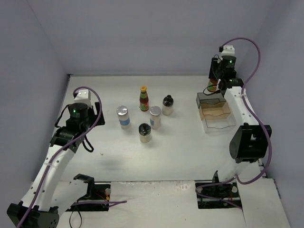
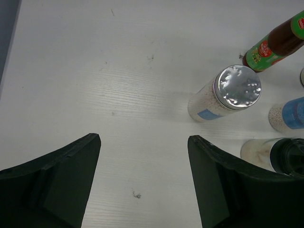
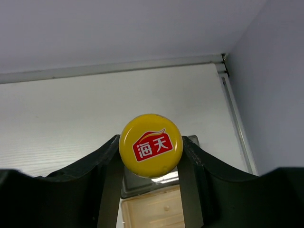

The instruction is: Organize the condiment bottles

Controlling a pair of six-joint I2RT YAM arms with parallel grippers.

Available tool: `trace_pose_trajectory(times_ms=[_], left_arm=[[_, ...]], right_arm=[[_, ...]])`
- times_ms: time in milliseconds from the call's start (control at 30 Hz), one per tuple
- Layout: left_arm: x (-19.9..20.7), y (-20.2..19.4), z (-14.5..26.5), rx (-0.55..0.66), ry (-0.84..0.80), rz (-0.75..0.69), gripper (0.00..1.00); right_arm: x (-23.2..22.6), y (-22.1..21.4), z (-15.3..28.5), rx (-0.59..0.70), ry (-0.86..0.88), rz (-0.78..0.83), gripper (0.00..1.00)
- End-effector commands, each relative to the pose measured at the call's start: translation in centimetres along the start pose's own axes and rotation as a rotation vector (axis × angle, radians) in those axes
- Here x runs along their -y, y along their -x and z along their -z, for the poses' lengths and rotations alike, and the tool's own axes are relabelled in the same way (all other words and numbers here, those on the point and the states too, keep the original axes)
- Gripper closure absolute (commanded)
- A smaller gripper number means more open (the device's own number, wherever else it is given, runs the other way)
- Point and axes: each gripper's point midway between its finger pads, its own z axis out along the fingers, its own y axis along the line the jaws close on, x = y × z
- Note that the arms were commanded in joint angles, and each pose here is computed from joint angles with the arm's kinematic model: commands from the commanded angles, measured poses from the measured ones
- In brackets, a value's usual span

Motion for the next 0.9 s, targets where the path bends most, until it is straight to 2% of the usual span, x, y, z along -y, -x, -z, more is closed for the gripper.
trace_pose_trajectory(times_ms=[0, 67, 400, 867], left_arm=[[0.3, 2.2, 0.3, 0.080, -0.007, -0.003, 0.26], [0.3, 2.3, 0.3, 0.083, -0.008, -0.003, 0.26], [0.3, 2.1, 0.1, 0.076, -0.006, -0.008, 0.26], [0.5, 2.0, -0.2, 0.062, -0.011, -0.013, 0.26]], right_arm=[[2.5, 5.7, 0.8, 0.203, -0.059, -0.076, 1.00], [4.2, 5.0, 0.3, 0.188, -0.088, -0.084, 1.00], [6.5, 1.8, -2.3, 0.148, -0.157, -0.091, 1.00], [7.6, -2.4, -4.9, 0.098, -0.177, -0.122, 1.00]])
